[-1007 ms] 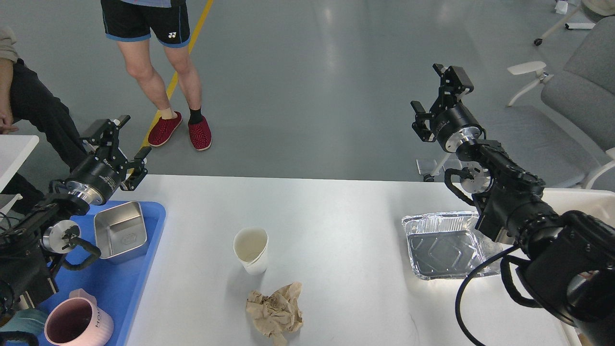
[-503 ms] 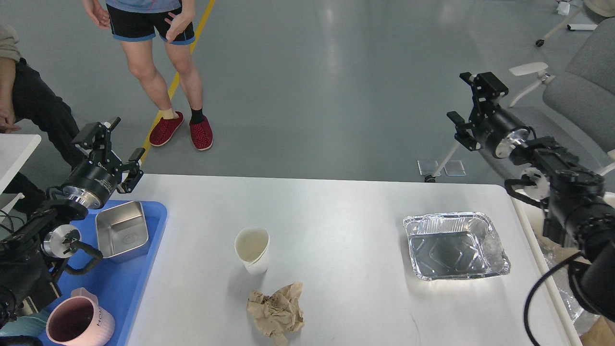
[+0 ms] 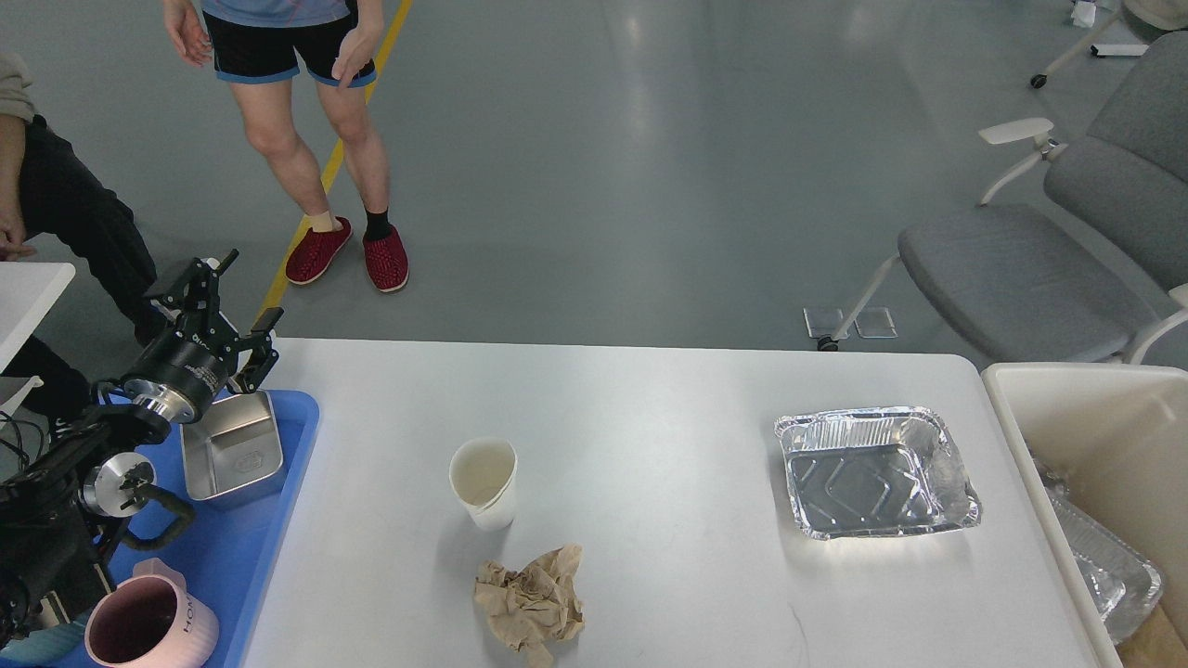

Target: Tidy desktop

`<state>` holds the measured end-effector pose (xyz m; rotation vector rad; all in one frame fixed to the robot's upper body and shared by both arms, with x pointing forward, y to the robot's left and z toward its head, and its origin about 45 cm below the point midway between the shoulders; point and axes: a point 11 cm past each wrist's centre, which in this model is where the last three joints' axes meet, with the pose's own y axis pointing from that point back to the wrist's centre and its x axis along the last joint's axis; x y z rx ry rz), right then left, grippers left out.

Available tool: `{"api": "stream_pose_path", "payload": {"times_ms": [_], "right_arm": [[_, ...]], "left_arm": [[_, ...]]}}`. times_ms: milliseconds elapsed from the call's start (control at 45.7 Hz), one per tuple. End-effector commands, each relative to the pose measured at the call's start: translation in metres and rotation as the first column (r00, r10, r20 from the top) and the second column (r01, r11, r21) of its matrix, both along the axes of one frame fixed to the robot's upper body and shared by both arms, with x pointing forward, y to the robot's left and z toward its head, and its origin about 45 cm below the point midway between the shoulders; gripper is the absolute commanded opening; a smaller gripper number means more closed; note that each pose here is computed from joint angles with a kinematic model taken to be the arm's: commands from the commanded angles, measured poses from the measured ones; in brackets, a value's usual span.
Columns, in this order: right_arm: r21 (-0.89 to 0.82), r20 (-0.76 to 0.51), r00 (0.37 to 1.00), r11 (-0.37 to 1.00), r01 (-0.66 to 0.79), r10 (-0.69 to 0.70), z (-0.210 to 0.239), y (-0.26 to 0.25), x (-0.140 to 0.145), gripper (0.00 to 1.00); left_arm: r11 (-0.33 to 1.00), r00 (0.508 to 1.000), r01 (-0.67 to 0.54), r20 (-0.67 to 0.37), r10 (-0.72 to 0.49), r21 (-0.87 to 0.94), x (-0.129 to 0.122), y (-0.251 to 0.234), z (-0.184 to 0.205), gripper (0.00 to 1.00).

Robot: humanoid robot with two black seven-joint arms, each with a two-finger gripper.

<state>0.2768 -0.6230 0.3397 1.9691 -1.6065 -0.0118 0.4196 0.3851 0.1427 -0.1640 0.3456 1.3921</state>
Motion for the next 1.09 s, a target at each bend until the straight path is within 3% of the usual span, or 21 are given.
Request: {"api": "stream_pose_path", "payload": {"times_ms": [0, 88, 241, 460, 678, 897, 1072], "right_arm": [[-0.100, -0.005, 0.999, 0.994, 0.052, -0.053, 0.060, -0.022, -0.059, 1.00], [-0.137, -0.010, 0.997, 0.988, 0.073, -0.075, 0.081, -0.027, -0.083, 1.00], [-0.142, -0.026, 0.998, 0.988, 0.057, -0.061, 0.074, -0.023, -0.080, 1.00], [-0.146, -0.105, 0.993, 0.987, -0.073, 0.058, -0.008, 0.009, -0.026, 1.00], [-0.193, -0.235, 0.948, 0.946, -0.262, 0.215, -0.106, 0.056, 0.034, 1.00], [-0.247, -0.292, 0.897, 0.880, -0.405, 0.331, -0.177, 0.116, 0.067, 1.00], [-0.280, -0.322, 0.846, 0.811, -0.513, 0.424, -0.212, 0.157, 0.074, 1.00]], "left_arm": [[1.000, 1.000, 0.001, -0.001, -0.001, 0.000, 0.000, 0.000, 0.000, 0.88], [1.000, 1.000, 0.002, -0.001, -0.002, 0.002, 0.000, 0.000, 0.000, 0.88], [1.000, 1.000, 0.001, -0.008, -0.001, -0.002, -0.002, -0.003, -0.004, 0.88], [1.000, 1.000, 0.012, -0.011, -0.012, -0.022, 0.000, -0.017, -0.009, 0.88], [1.000, 1.000, 0.012, -0.012, -0.012, -0.025, 0.000, -0.019, -0.009, 0.88], [1.000, 1.000, 0.008, -0.008, -0.008, -0.025, 0.001, -0.021, -0.009, 0.88], [1.000, 1.000, 0.009, -0.008, -0.009, -0.026, 0.001, -0.022, -0.009, 0.88]]}}
